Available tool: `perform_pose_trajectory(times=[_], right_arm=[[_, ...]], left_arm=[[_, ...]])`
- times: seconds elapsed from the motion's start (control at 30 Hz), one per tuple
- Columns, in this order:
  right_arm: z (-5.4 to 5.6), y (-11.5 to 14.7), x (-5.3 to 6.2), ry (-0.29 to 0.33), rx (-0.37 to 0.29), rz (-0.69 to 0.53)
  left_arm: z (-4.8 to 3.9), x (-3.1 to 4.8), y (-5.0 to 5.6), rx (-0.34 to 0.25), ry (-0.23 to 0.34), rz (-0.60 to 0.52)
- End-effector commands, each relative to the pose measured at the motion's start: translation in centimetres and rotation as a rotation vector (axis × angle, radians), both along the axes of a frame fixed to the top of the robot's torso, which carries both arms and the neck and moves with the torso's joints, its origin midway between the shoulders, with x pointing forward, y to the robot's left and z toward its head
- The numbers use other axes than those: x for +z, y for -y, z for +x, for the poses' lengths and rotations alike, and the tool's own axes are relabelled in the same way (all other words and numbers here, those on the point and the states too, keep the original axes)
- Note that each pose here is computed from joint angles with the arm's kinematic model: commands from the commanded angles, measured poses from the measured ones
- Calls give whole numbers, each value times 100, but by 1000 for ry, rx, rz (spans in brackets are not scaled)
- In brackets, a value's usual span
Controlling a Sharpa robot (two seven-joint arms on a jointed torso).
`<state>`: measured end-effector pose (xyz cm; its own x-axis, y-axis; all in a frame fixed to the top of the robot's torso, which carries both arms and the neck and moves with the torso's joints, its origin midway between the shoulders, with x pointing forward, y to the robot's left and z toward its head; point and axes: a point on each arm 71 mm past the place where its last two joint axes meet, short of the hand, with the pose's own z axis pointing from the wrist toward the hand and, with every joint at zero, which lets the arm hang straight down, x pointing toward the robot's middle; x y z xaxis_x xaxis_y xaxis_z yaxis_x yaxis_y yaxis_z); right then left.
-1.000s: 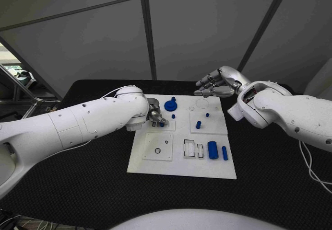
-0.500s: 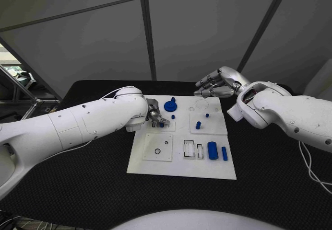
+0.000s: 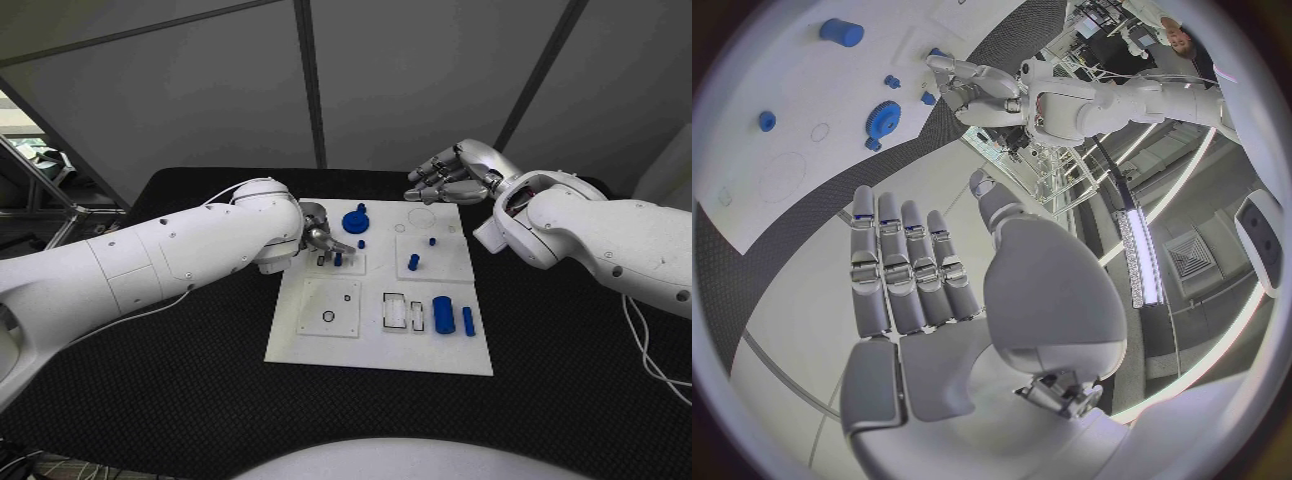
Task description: Assemble the parts on the task board
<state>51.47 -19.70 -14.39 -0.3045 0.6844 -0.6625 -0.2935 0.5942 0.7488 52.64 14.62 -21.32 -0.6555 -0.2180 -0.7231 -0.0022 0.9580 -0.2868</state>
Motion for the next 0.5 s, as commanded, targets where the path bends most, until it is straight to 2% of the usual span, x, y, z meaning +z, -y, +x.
perform_pose_trajectory(times=[0.03, 0.3, 0.4, 0.5], right_arm=[[11, -4, 18, 9, 0, 10], [31, 8, 9, 8, -5, 10], [39, 13, 5, 8, -6, 9], [46, 14, 1, 7, -7, 9]], left_arm=[[15, 87, -4, 9, 18, -24], [67, 355, -82, 20, 43, -51], [134, 484, -161, 25, 48, -40], [250, 605, -270, 37, 42, -18]])
